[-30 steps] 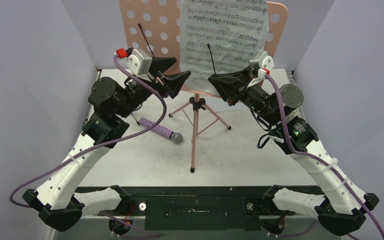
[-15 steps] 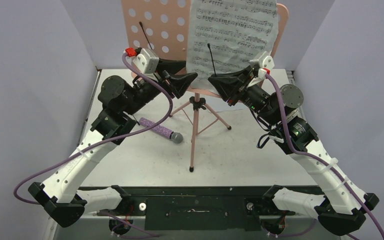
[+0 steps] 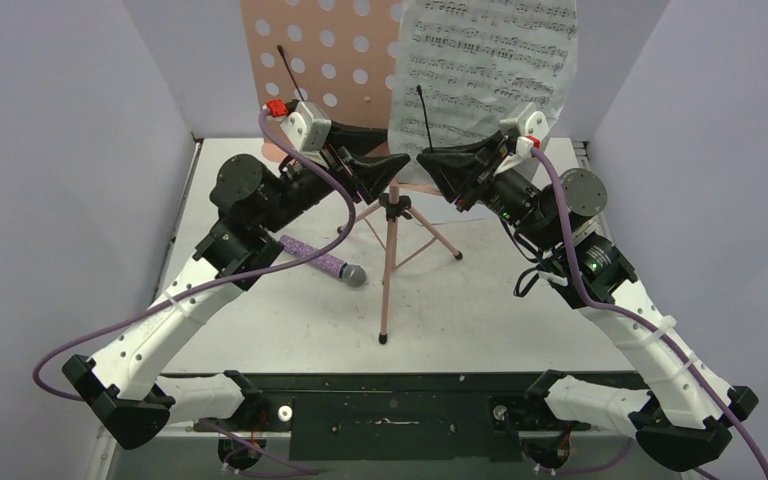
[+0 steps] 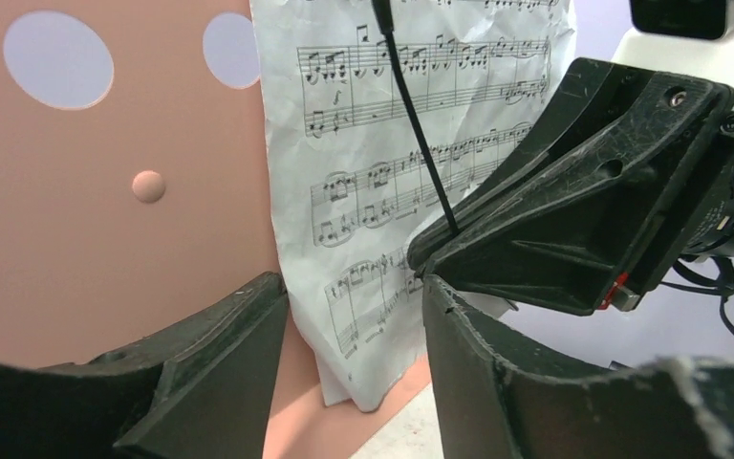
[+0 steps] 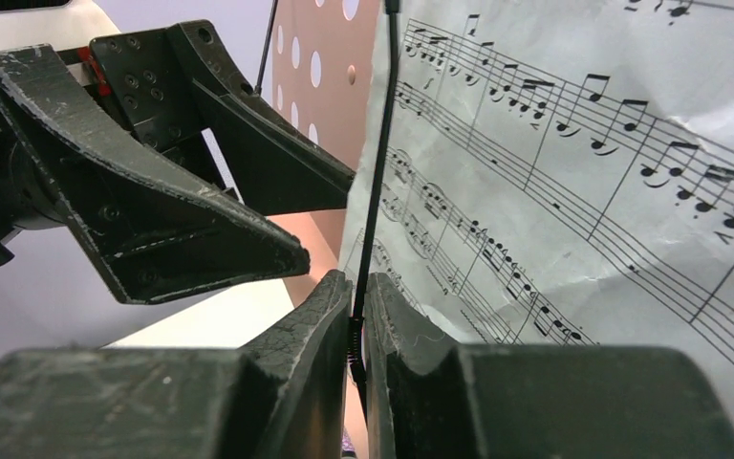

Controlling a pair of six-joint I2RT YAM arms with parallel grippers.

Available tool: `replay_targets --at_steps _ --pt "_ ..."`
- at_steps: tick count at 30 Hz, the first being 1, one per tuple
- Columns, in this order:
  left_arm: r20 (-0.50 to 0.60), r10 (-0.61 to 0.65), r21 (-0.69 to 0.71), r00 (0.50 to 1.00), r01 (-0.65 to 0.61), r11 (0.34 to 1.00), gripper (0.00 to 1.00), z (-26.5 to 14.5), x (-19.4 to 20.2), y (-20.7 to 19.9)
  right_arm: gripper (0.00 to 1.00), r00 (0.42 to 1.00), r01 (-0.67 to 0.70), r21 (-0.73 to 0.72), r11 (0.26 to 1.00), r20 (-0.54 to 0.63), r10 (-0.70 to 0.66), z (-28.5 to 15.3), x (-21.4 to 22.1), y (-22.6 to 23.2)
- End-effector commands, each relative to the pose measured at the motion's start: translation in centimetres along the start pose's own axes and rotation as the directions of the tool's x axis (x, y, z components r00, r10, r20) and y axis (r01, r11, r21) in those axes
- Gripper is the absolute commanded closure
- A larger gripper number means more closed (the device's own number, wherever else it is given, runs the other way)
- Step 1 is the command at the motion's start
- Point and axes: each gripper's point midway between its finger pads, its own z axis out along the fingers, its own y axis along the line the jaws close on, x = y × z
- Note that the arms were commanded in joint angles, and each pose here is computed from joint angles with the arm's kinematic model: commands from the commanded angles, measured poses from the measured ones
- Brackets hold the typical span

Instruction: Set up the instrument practice props

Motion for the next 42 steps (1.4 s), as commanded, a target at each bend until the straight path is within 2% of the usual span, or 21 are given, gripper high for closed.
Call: replay_targets --at_steps 1,5,12,19,22,27,31,36,42 --pt "0.067 0.040 -0.032 0.997 -0.038 0.999 0.44 -0.8 -2.2 0.1 0.85 0.987 0.024 -0.008 1.000 0.158 -0.023 -0.5 -5.1 0.5" --pt "0.067 0.057 -0.057 0.996 -0.053 0.997 0.39 -1.2 -2.4 0.4 0.72 0.986 0.022 0.003 1.000 0.168 -0.022 -0.7 -5.2 0.4" --pt "0.061 0.067 -0.086 0.996 -0.062 0.994 0.32 -1.7 -2.3 0.9 0.29 0.983 0.021 0.018 1.000 0.182 -0.024 -1.2 -5.6 0.3" --pt "0.083 0.077 -0.064 0.994 -0.071 0.995 0.08 -3.1 -2.9 0.0 0.01 0.979 0.020 0.029 0.999 0.201 -0.025 -2.1 -6.0 0.3" --pt "0.105 0.064 -0.009 0.992 -0.063 0.998 0.03 -3.7 -3.2 -1.2 0.10 0.977 0.019 0.028 0.999 0.213 -0.025 -2.4 -6.3 0.4" --pt "0.149 0.012 0.093 0.989 -0.026 0.995 0.04 -5.1 -3.3 -3.4 0.10 0.975 0.023 -0.022 0.999 0.221 -0.018 -2.7 -6.4 1.3" --pt "0.162 -0.009 0.174 0.987 -0.019 0.985 0.04 -6.8 -2.7 -5.2 0.10 0.978 0.040 -0.122 0.992 0.209 -0.014 -2.9 -5.4 3.1" --pt "0.167 -0.006 0.215 0.986 -0.030 0.976 0.04 -9.5 -0.5 -6.2 0.10 0.986 0.056 -0.256 0.965 0.167 -0.013 -3.3 -3.3 5.3" --pt "0.109 -0.005 0.264 0.994 -0.024 0.964 0.04 -12.6 4.0 -7.2 0.10 0.998 0.041 -0.437 0.899 0.064 -0.014 -4.0 0.4 8.1"
